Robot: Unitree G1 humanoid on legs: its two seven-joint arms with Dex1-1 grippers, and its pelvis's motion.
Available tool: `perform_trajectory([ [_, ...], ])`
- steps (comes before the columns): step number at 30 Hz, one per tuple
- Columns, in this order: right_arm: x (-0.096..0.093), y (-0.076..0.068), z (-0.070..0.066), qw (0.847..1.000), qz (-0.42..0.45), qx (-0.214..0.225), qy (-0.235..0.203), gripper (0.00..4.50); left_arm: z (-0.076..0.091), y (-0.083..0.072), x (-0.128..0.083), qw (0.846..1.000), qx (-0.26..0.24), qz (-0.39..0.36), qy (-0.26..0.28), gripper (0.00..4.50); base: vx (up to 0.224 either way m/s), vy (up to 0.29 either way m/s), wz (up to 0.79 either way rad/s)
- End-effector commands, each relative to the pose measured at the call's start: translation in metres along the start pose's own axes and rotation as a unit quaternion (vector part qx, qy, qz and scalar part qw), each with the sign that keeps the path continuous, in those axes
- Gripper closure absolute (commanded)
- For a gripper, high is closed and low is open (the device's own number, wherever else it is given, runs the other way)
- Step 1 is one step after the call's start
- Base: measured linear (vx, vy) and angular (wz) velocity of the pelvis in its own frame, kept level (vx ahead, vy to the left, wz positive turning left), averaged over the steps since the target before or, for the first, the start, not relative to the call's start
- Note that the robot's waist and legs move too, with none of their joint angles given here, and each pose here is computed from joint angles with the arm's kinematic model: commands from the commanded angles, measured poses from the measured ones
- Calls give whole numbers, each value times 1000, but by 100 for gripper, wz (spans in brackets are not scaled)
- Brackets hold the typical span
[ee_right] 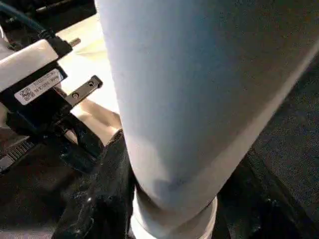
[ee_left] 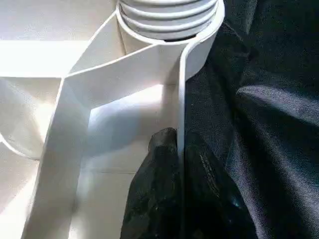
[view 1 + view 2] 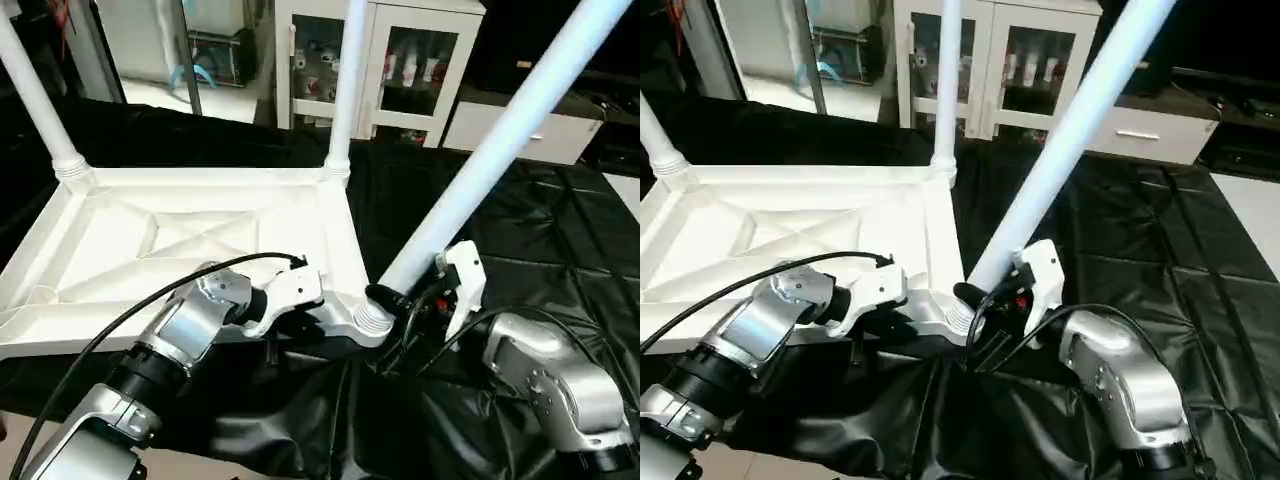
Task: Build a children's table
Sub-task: Insert table leg to table base
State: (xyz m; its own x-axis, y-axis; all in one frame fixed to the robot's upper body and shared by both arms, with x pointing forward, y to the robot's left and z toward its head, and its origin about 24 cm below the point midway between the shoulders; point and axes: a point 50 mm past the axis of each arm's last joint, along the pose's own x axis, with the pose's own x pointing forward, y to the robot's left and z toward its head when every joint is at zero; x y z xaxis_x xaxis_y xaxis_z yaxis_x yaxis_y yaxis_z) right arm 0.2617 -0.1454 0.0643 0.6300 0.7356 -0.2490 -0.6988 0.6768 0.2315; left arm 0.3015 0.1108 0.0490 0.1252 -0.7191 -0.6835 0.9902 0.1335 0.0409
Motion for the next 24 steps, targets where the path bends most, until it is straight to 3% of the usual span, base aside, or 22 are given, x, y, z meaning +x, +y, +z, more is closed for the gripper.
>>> perform_trajectory([
  [1,-3,2,-22,996,6,-10,84,263,-10,0,2,1000,-24,5,3,450,0,0,0],
  [4,0,5,-21,993,26,-32,114,263,-10,0,3,1000,-23,6,3,450,0,0,0],
  [11,4,1,-18,990,28,-36,133,263,-11,-1,3,1000,-24,6,3,450,0,0,0],
  [18,1,-2,-33,987,16,-19,157,263,-11,-1,2,1000,-24,9,2,450,0,0,0],
  [20,-1,-6,-45,985,-3,-12,174,263,-12,-1,2,1000,-24,9,1,450,0,0,0],
  [24,0,-10,-50,984,-24,-5,175,263,-11,-1,2,1000,-24,10,1,450,0,0,0],
])
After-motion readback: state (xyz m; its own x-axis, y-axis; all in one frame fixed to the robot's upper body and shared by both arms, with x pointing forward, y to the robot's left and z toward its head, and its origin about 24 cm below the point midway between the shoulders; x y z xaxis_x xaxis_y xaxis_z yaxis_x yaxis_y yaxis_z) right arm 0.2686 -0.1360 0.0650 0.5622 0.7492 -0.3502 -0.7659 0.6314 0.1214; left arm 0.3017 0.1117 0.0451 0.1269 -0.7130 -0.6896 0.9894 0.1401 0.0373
